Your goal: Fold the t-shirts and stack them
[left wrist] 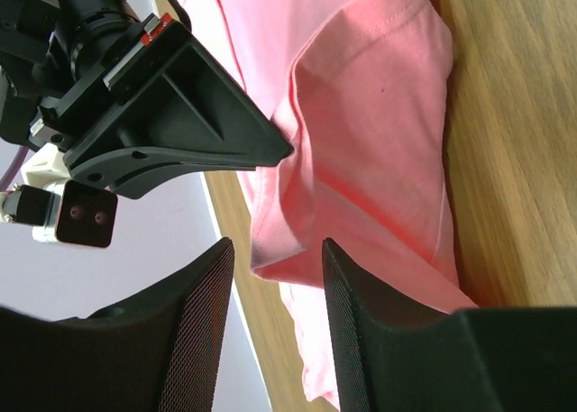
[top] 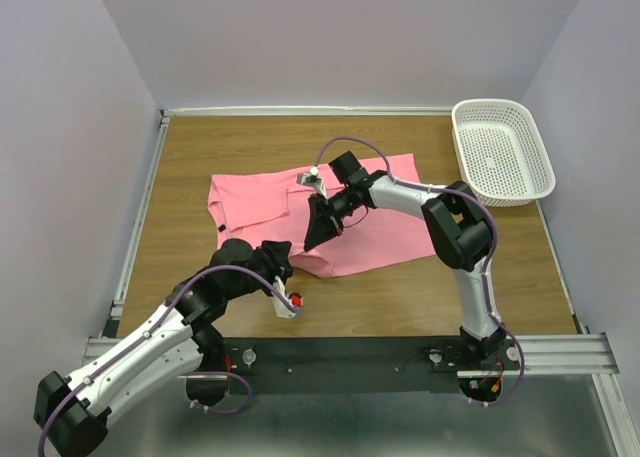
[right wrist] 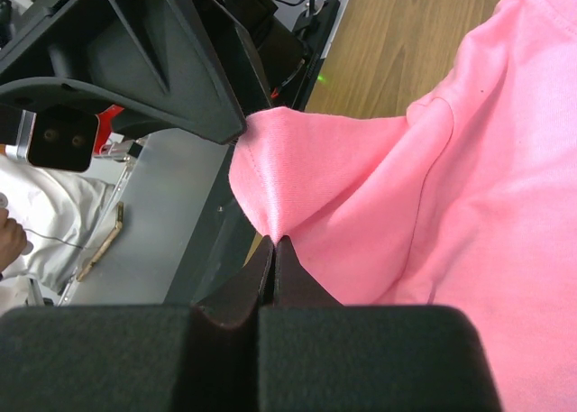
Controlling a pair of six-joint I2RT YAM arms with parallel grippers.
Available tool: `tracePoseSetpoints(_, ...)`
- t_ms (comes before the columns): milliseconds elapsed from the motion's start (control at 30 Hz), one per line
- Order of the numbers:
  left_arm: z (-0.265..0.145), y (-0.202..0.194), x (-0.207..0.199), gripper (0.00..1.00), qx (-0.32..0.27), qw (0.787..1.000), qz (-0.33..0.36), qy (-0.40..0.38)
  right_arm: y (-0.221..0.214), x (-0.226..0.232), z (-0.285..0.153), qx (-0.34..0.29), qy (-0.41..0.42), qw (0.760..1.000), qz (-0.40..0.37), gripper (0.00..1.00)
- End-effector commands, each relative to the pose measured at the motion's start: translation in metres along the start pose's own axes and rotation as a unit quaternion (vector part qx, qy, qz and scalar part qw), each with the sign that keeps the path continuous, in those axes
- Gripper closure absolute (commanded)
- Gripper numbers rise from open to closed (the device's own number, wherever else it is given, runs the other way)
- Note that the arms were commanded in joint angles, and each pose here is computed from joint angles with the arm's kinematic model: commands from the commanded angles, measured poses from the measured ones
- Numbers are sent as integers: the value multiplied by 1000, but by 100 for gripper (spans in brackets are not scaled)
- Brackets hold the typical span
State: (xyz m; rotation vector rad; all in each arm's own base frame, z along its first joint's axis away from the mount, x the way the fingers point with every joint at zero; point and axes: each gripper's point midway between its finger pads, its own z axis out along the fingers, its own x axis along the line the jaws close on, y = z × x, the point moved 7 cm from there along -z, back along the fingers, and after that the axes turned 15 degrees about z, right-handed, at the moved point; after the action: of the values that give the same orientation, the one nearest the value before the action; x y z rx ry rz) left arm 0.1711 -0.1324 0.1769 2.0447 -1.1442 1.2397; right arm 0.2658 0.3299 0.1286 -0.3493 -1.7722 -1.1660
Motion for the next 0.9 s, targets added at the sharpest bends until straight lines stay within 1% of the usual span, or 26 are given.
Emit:
tracePoseSetpoints(0,0,-2,8,53,11,1000,21,20,6,17,-2,-7,84,996,2,99)
tracePoseSetpoints(33,0,-3,10,56,13,999,23,25,6,17,-2,-7,85,996,3,99)
tracePoseSetpoints(67,0,-2,13,64,11,999,25,30,5,17,-2,-7,85,996,4,99)
tracePoseSetpoints(100,0,-2,15,67,10,999,25,33,5,17,-2,-7,85,996,4,99)
tracePoseSetpoints(133,0,-2,16,73,6,999,25,36,4,16,-2,-7,83,996,5,99)
tracePoseSetpoints(233,1,-1,16,80,0,999,22,35,5,15,-2,-7,83,996,7,99)
tracePoseSetpoints(333,2,2,16,85,-10,999,16,38,5,15,-2,-6,82,997,7,99)
tracePoseSetpoints(433,1,5,17,100,-21,999,7,46,5,14,-2,-6,79,997,7,99)
tracePoseSetpoints(533,0,7,17,100,-29,998,-3,50,4,12,-2,-6,73,997,12,96)
tracePoseSetpoints(567,0,7,17,100,-32,998,-12,49,5,11,-1,-5,63,998,11,89)
tracePoseSetpoints(600,-1,8,16,100,-34,998,-17,46,7,11,-3,-6,54,998,10,85)
tracePoseSetpoints(633,-1,9,17,100,-35,998,-21,47,8,11,-3,-5,44,999,9,76)
tracePoseSetpoints(667,-2,9,15,100,-38,998,-28,43,11,10,-6,-8,18,1000,3,52)
tracePoseSetpoints(700,-3,11,17,100,-42,997,-38,45,17,17,-9,-10,-2,1000,-10,43)
tracePoseSetpoints(733,-3,12,14,100,-45,997,-45,38,20,20,-16,-17,-24,999,-16,38)
tracePoseSetpoints(767,-6,13,17,100,-51,997,-49,43,23,18,-23,-22,-70,997,-26,30)
tracePoseSetpoints(800,-7,15,17,100,-56,996,-56,42,26,20,-31,-28,-99,994,-38,27)
tracePoseSetpoints(833,-8,17,18,100,-61,995,-68,42,36,38,-40,-37,-131,987,-81,27)
tracePoseSetpoints(867,-10,19,17,100,-68,994,-74,39,31,33,-56,-39,-195,976,-84,21)
